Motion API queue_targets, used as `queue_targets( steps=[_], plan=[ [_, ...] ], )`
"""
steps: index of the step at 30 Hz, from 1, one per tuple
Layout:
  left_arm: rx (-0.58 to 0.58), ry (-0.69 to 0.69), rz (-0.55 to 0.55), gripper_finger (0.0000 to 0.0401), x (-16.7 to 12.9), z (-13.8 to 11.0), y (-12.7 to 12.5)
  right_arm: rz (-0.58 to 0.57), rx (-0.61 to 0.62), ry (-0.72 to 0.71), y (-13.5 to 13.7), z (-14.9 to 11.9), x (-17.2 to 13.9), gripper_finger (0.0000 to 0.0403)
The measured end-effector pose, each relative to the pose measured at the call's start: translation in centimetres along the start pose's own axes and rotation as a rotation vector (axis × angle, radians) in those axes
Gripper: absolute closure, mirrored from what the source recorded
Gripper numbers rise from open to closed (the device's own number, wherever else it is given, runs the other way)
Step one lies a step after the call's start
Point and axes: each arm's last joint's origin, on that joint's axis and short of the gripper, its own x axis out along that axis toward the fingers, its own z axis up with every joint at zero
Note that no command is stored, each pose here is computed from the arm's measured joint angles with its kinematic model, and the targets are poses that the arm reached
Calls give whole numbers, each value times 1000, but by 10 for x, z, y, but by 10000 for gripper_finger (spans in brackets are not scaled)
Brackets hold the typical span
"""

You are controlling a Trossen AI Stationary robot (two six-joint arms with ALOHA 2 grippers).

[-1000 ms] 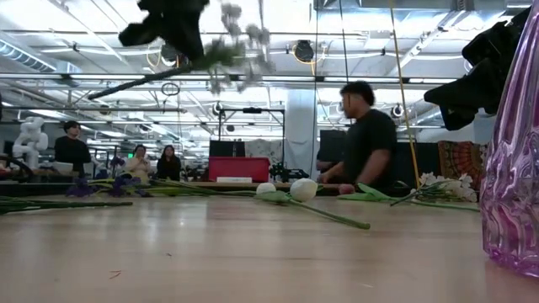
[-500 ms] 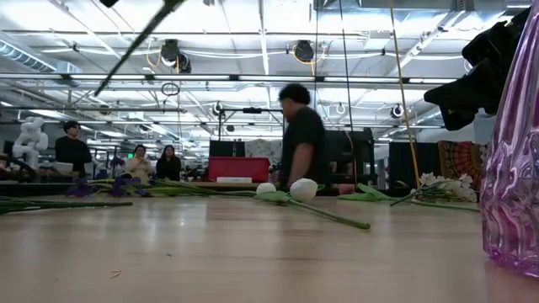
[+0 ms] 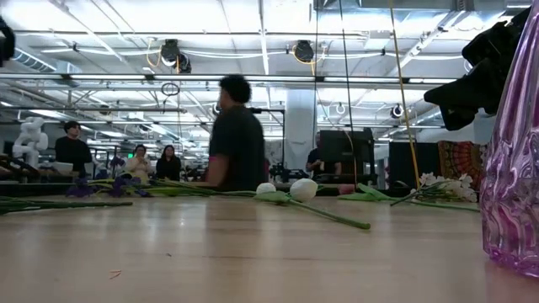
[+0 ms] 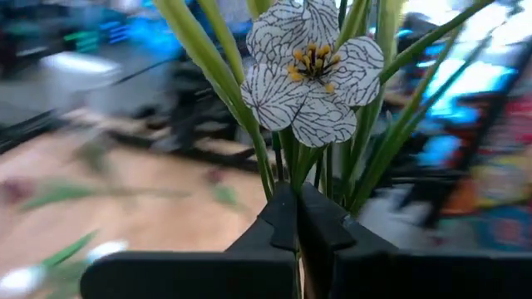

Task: Sort flowers into vase by color
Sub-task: Put the left white flower into the transparent vase

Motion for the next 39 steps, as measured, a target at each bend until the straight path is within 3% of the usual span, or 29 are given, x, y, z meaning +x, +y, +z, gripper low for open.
queue_targets(
  steps=[6,10,24,39],
  plan=[
    [32,1,-178,401,-19,2,-14,0,0,0,0,0,0,403],
    [57,21,-237,401,-24,-2,-21,0,0,0,0,0,0,403],
    [124,59,-179,401,-5,-21,-42,0,0,0,0,0,0,403],
    [191,86,-102,401,5,-34,-46,0,0,0,0,0,0,403]
  ],
)
